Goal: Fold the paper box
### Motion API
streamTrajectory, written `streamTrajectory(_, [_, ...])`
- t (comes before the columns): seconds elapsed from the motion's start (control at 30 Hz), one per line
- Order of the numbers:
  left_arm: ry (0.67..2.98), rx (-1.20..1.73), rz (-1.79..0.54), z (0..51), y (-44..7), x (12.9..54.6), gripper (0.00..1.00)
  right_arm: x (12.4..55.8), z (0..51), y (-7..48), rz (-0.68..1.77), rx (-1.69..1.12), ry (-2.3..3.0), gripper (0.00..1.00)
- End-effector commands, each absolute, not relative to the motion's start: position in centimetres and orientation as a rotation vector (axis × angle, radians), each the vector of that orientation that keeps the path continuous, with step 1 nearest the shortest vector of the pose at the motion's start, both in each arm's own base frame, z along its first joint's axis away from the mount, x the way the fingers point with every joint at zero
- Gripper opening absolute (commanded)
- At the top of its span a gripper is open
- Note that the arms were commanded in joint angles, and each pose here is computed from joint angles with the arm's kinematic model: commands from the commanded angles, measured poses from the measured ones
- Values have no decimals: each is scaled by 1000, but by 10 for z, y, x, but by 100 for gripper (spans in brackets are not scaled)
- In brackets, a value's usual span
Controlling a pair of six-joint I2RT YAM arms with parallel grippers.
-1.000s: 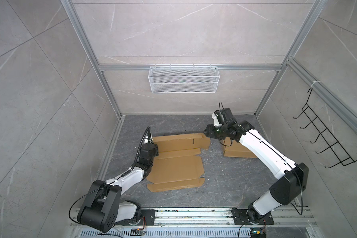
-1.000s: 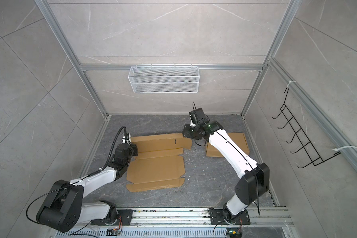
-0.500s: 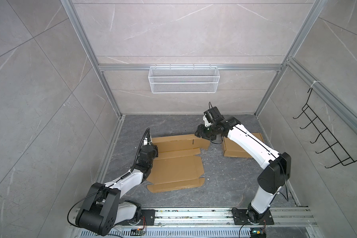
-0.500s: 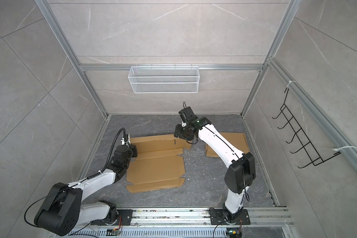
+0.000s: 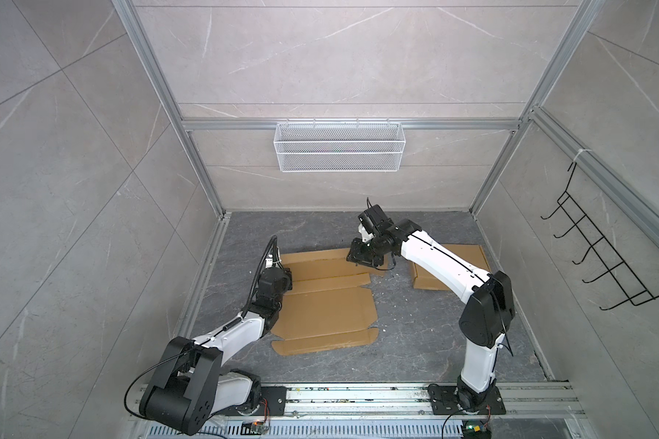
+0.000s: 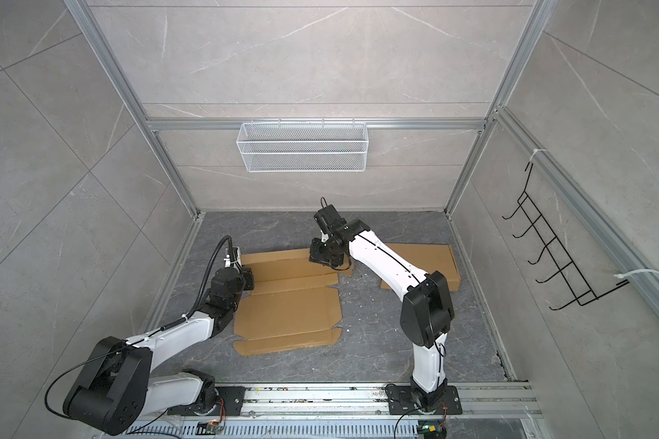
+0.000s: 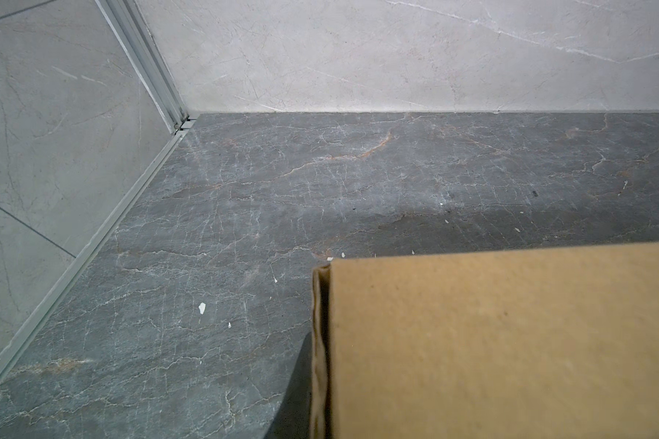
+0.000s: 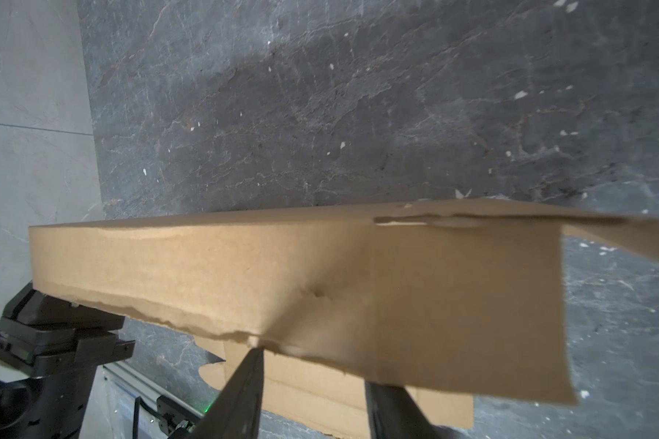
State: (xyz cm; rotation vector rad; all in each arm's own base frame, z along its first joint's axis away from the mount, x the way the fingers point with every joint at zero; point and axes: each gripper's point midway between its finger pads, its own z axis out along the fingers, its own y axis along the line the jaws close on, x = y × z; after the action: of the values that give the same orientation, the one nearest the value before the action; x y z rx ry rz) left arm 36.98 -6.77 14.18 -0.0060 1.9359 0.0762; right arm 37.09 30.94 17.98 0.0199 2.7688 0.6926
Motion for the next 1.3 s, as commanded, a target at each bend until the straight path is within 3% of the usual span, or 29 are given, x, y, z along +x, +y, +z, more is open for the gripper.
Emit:
streamTrajectory(0.0, [1874, -8, 45, 161, -74, 375, 1, 373, 180, 321, 761, 26, 2761, 44])
streamTrajectory(0.4, [1876, -9, 72, 161, -71, 375, 1, 379, 231, 264, 435, -78, 2675, 58])
streamTrajectory(0.67, [1877, -6, 66, 161, -73, 375, 1, 396, 218, 283, 467, -70, 2706, 68])
streamTrajectory(1.03, [1880, -3, 64, 161, -73, 374, 1, 388, 187, 301, 557, -8, 2770, 68])
streamTrajectory(1.27, [1882, -1, 63, 160, -73, 374, 1, 388, 180, 314, 651, 20, 2775, 63])
